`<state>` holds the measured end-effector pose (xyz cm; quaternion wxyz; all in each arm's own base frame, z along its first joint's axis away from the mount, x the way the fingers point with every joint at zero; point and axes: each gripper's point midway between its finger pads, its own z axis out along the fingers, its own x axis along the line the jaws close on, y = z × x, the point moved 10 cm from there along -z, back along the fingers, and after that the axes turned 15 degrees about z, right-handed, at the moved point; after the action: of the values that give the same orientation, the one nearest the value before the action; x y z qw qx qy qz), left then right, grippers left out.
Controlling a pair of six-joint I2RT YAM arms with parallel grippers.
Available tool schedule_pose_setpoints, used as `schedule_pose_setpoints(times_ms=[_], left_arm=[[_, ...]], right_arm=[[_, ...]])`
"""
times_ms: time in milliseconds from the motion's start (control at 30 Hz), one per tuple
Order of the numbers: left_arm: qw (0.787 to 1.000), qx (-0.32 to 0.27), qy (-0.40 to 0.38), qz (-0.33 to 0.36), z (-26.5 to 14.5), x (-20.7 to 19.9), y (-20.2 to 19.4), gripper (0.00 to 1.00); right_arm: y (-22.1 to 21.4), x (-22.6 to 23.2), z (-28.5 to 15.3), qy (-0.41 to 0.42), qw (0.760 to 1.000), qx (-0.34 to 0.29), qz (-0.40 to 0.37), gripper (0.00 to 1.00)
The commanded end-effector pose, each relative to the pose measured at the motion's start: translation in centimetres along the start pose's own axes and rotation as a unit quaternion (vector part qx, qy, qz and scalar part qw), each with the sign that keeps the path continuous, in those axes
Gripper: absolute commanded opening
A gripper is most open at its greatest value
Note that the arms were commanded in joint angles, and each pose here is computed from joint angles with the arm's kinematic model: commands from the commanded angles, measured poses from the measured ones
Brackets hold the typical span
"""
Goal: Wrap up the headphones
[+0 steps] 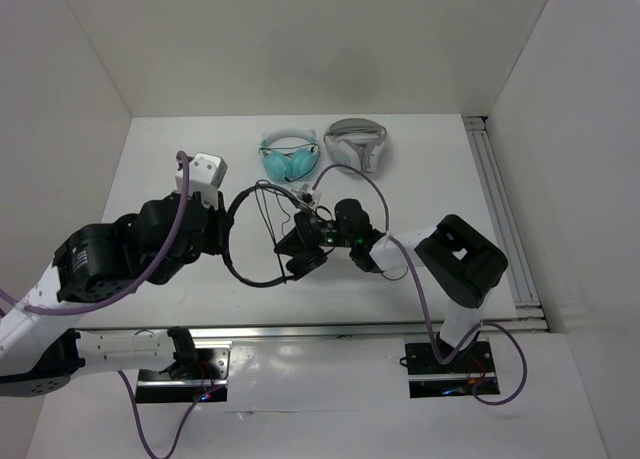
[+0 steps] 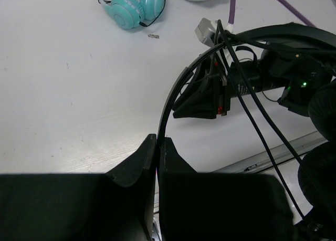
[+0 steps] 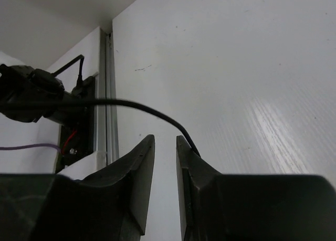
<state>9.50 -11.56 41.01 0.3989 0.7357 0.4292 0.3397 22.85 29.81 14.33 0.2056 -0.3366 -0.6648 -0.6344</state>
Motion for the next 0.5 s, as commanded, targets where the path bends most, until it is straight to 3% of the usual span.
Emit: schedule_pose_setpoints(times_ms=[0, 167, 233, 267, 333, 467], left_arm=[[0.998, -0.026, 0.009, -0.05, -0.8, 0.4, 1.2, 0.0], [0.997, -0.014, 0.04, -0.057, -1.1, 1.0, 0.6, 0.0], [0.997, -0.011, 0.045, -0.058, -1.1, 1.1, 0.5, 0.0], [0.997, -0.011, 0.045, -0.063, -1.2, 1.2, 0.5, 0.0], [0.997, -0.011, 0.045, -0.063, -1.2, 1.2, 0.5, 0.0], [0.997, -0.004, 0.047, -0.062, -1.4, 1.3, 0.6, 0.0]], right_arm=[[0.8, 0.0, 0.5, 0.005, 0.999, -0.046, -0.025, 0.32], [1.4, 0.7, 0.2, -0.024, 0.999, -0.021, -0.043, 0.41], [1.9, 2.6, 0.1, -0.024, 0.996, -0.015, -0.084, 0.46], [0.8, 3.2, 0.1, -0.038, 0.996, 0.012, -0.085, 0.48], [0.6, 3.8, -0.3, -0.082, 0.991, -0.003, -0.109, 0.52], [0.7, 5.4, -1.6, -0.096, 0.986, 0.017, -0.137, 0.54]])
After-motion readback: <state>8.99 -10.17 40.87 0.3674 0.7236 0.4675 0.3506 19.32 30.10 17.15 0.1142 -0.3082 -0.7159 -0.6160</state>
